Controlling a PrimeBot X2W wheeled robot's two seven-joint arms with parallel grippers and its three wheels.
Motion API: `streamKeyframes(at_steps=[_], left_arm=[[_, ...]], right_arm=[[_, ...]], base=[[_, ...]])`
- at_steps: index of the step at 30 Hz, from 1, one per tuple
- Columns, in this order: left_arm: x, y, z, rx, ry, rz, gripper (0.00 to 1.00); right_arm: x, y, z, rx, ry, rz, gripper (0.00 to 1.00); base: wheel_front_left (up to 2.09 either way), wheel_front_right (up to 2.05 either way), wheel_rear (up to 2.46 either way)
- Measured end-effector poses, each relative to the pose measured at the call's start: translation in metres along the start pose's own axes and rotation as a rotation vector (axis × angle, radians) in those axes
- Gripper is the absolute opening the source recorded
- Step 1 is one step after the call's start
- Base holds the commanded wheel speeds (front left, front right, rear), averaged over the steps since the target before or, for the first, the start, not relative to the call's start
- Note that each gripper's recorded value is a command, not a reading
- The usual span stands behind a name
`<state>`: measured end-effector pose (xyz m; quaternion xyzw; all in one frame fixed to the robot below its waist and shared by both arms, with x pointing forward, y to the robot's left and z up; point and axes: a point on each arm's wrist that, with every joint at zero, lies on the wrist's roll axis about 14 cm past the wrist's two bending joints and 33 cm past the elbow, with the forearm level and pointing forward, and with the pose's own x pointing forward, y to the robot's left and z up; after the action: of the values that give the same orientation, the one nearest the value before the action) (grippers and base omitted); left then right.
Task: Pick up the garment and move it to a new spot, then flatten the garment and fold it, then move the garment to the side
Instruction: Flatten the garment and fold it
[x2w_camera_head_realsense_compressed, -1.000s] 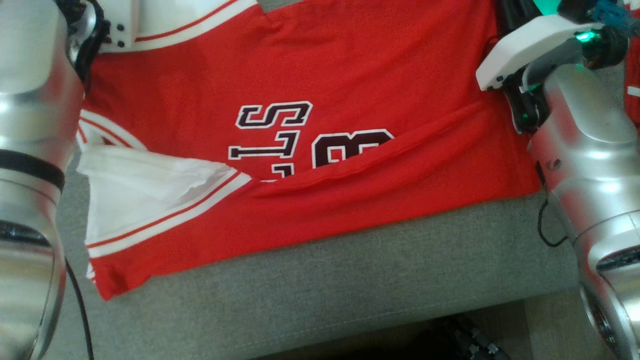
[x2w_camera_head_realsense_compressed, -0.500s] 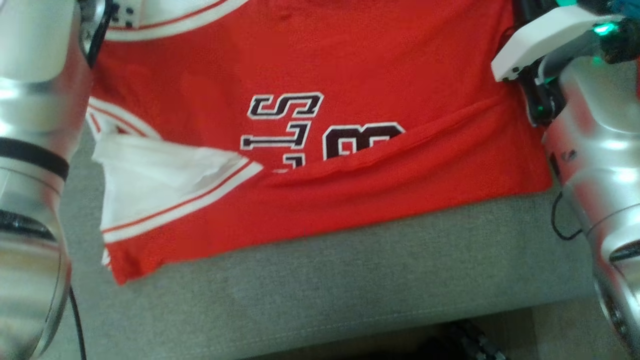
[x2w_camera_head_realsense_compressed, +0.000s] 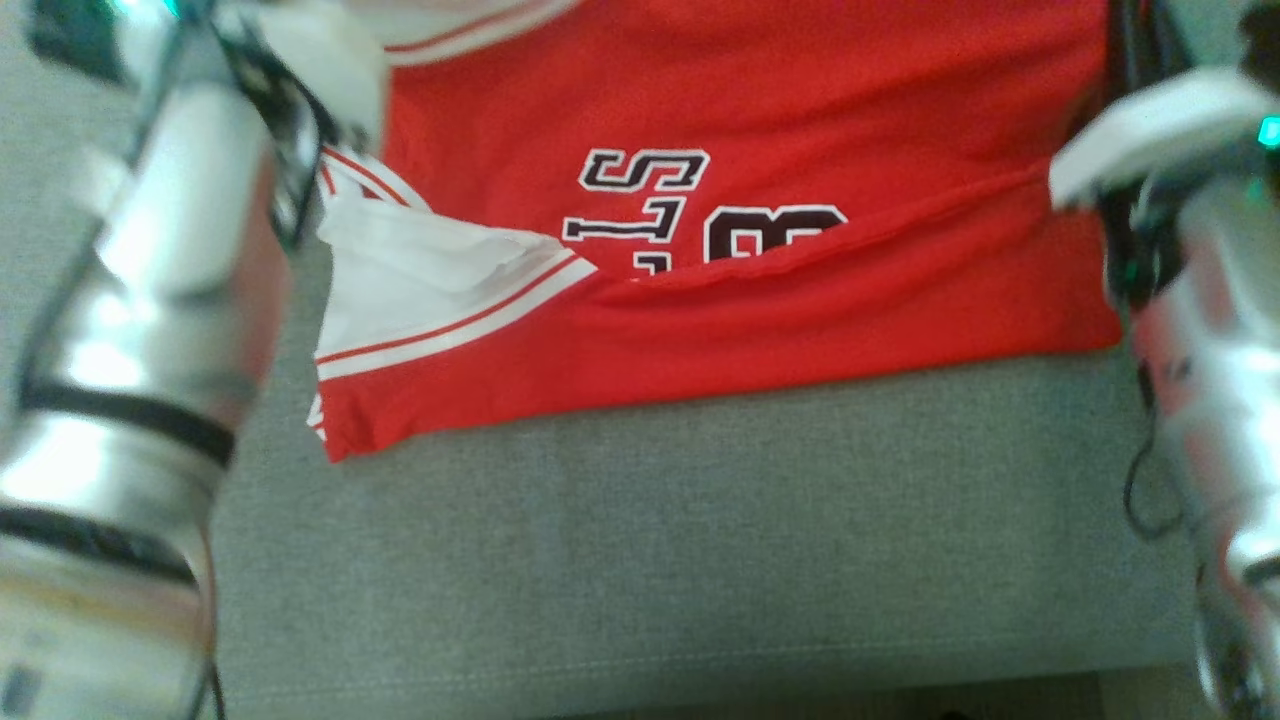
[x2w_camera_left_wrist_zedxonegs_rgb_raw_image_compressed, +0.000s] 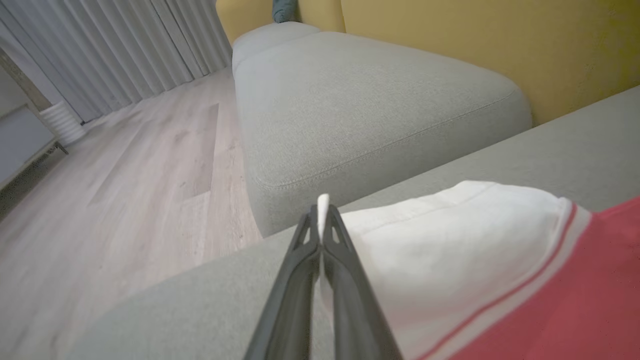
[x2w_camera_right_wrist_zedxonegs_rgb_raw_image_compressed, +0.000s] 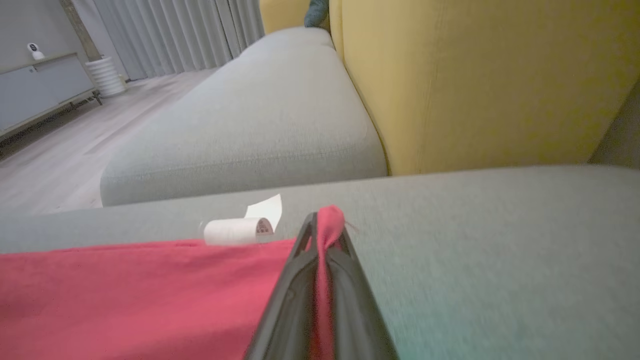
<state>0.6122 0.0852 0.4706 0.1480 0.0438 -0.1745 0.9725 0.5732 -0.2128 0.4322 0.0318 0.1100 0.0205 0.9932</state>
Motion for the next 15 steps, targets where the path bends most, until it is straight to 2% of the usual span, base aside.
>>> streamKeyframes(at_steps=[2,6,14,15], left_arm=[[-0.027,-0.014,-0.005,-0.059,-0.009,0.007,0.0],[-0.067,-0.026,-0.011,-0.135,-0.02,0.033,0.0],[-0.135,-0.051,-0.029,-0.289,0.006,0.09,0.0],[-0.143,-0.054,-0.033,-0.306,0.017,0.099,0.0]], right_arm=[[-0.024,0.0,-0.021,0.02,0.038,-0.01,0.0],[-0.051,-0.002,-0.033,0.044,0.055,-0.027,0.0],[-0.083,0.002,-0.049,0.084,0.089,-0.038,0.0],[-0.086,0.004,-0.054,0.087,0.104,-0.038,0.04]], base=[[0.0,0.0,0.0],[0.0,0.0,0.0],[0.0,0.0,0.0],[0.0,0.0,0.0]])
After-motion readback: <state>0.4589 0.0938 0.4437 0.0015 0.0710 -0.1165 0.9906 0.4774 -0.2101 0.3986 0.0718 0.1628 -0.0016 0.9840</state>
